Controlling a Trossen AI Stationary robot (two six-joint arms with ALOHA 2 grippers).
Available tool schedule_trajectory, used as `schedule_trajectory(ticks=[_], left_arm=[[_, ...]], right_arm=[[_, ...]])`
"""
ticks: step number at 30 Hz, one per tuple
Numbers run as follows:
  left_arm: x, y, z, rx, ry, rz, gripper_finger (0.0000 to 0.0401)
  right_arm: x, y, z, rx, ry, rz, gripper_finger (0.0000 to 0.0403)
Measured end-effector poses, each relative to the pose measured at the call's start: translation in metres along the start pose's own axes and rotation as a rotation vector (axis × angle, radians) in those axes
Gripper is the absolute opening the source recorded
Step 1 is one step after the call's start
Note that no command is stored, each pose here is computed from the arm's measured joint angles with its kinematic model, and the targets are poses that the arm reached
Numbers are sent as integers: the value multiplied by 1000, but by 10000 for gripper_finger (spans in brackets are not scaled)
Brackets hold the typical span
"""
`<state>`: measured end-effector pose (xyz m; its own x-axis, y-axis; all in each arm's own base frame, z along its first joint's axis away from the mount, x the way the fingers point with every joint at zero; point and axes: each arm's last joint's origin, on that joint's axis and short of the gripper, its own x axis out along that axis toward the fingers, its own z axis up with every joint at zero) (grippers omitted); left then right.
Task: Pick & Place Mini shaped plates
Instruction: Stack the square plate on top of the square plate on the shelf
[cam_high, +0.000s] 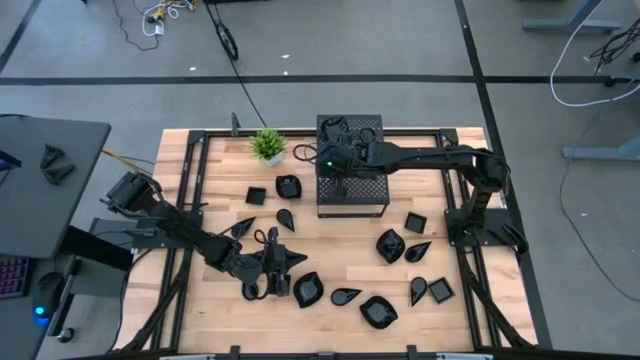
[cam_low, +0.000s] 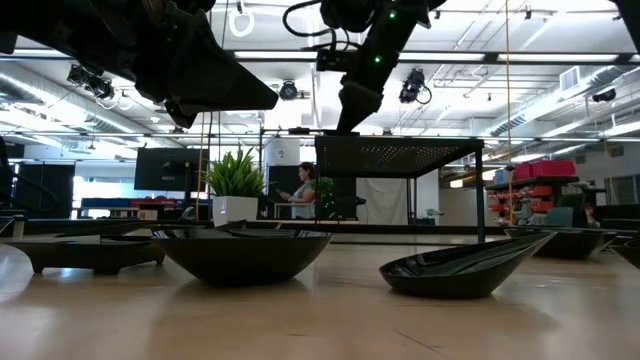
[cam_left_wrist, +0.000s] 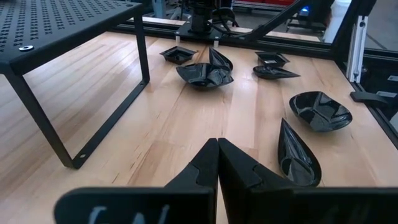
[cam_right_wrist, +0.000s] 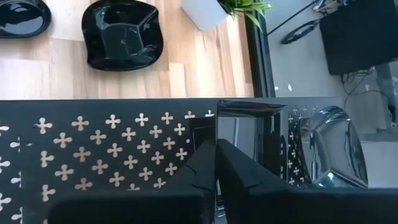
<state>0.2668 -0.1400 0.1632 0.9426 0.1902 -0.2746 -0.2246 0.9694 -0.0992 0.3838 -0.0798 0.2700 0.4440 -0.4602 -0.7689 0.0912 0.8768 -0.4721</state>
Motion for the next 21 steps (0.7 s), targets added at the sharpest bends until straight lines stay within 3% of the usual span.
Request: schedule_trajectory(ticks=[21], left_arm=[[0, 0, 0, -1, 0, 0, 14]], right_arm=[[0, 1, -2, 3, 25, 8, 21]])
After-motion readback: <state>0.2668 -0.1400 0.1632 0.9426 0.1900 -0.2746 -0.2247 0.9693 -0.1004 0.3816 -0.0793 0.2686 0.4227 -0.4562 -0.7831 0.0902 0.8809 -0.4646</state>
